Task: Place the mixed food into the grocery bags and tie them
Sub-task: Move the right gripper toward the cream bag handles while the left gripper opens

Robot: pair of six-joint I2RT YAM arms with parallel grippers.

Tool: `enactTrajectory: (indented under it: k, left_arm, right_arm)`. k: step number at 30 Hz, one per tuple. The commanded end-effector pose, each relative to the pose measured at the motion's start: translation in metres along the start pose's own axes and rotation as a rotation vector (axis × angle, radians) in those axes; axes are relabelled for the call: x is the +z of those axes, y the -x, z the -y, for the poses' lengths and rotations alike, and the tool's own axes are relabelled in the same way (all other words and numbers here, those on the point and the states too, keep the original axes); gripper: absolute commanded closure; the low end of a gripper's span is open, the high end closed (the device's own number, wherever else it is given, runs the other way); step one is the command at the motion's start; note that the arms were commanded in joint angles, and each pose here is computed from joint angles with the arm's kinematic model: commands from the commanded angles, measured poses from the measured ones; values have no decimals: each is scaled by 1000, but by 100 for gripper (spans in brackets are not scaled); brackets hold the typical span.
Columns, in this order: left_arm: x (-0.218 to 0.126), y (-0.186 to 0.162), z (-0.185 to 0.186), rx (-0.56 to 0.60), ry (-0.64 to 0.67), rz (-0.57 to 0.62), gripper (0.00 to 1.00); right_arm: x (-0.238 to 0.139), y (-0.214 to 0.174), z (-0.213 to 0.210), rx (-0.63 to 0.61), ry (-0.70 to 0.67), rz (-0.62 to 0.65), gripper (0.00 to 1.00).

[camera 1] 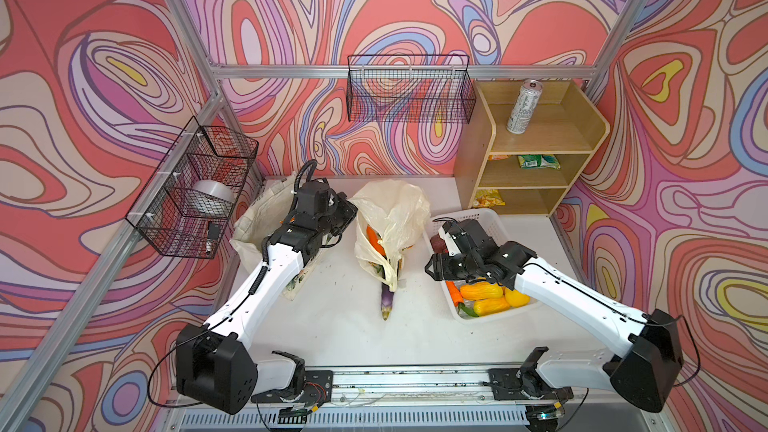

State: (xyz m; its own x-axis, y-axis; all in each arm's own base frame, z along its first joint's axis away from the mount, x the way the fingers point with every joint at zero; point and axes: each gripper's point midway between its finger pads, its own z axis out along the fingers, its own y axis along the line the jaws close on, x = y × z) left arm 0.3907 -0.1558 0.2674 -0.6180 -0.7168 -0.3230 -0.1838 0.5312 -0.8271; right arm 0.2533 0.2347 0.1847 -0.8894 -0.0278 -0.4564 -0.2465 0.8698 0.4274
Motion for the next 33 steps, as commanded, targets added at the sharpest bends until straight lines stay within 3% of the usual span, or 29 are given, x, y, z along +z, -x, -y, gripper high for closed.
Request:
enactTrajectory:
  k: [1, 8, 18, 25, 30, 33]
  left_arm:
    - [4, 1, -3, -11, -6, 3, 100]
    - [3, -1, -8, -4, 7, -2, 100]
    - [7, -4, -15, 22, 33, -17, 100]
    - [4, -9, -22, 92, 70, -42, 100]
    - [0, -19, -37, 140, 119, -84, 84]
    - [-2, -23, -39, 166, 126, -105, 71]
  right_arm:
    - [-10, -9, -22, -69, 89, -41, 41]
    - [4, -22, -60, -146, 177, -88, 37]
    - [56, -91, -67, -208, 168, -220, 41]
    - [64, -69, -51, -179, 49, -107, 24]
    - [75, -45, -63, -237, 21, -67, 22]
    - [87, -36, -63, -247, 4, -66, 31]
